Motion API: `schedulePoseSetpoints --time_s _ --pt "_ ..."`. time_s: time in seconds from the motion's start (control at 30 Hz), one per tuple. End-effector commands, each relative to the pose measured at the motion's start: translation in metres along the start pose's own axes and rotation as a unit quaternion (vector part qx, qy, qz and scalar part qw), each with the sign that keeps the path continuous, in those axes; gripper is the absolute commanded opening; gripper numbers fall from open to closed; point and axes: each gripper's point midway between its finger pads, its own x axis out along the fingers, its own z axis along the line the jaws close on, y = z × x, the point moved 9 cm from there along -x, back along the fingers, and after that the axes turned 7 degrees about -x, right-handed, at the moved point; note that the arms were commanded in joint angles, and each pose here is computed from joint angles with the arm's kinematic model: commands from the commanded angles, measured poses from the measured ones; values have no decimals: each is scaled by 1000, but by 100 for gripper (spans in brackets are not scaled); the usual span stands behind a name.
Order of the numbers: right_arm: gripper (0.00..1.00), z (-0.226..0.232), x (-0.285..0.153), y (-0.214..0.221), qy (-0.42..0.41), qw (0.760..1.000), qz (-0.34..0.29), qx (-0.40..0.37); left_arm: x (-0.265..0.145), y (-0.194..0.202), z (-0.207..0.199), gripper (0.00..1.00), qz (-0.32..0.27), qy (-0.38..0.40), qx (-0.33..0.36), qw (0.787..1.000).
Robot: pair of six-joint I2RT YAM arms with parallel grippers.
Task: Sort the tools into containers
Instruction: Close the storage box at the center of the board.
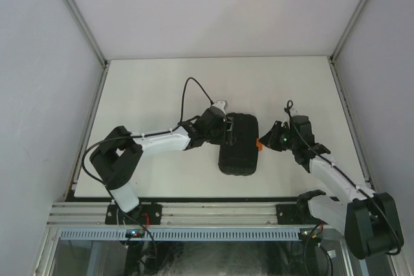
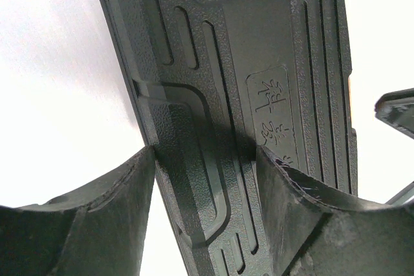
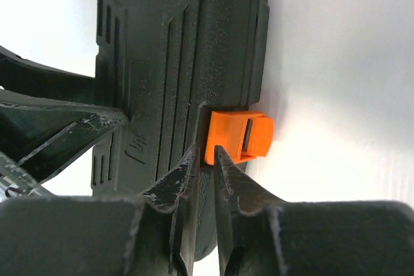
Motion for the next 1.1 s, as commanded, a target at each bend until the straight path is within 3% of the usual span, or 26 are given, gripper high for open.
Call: schedulePoseSetpoints --time_s 0.0,0.27,1.07 --pt "12 -1 -18 -14 24 999 -47 -15 9 59 54 64 134 -121 53 982" --pt "7 -11 -14 -13 75 997 -13 -27 9 58 54 63 133 -123 55 982" --pt "5 -13 20 -12 120 989 56 -60 8 57 53 61 134 -127 54 981"
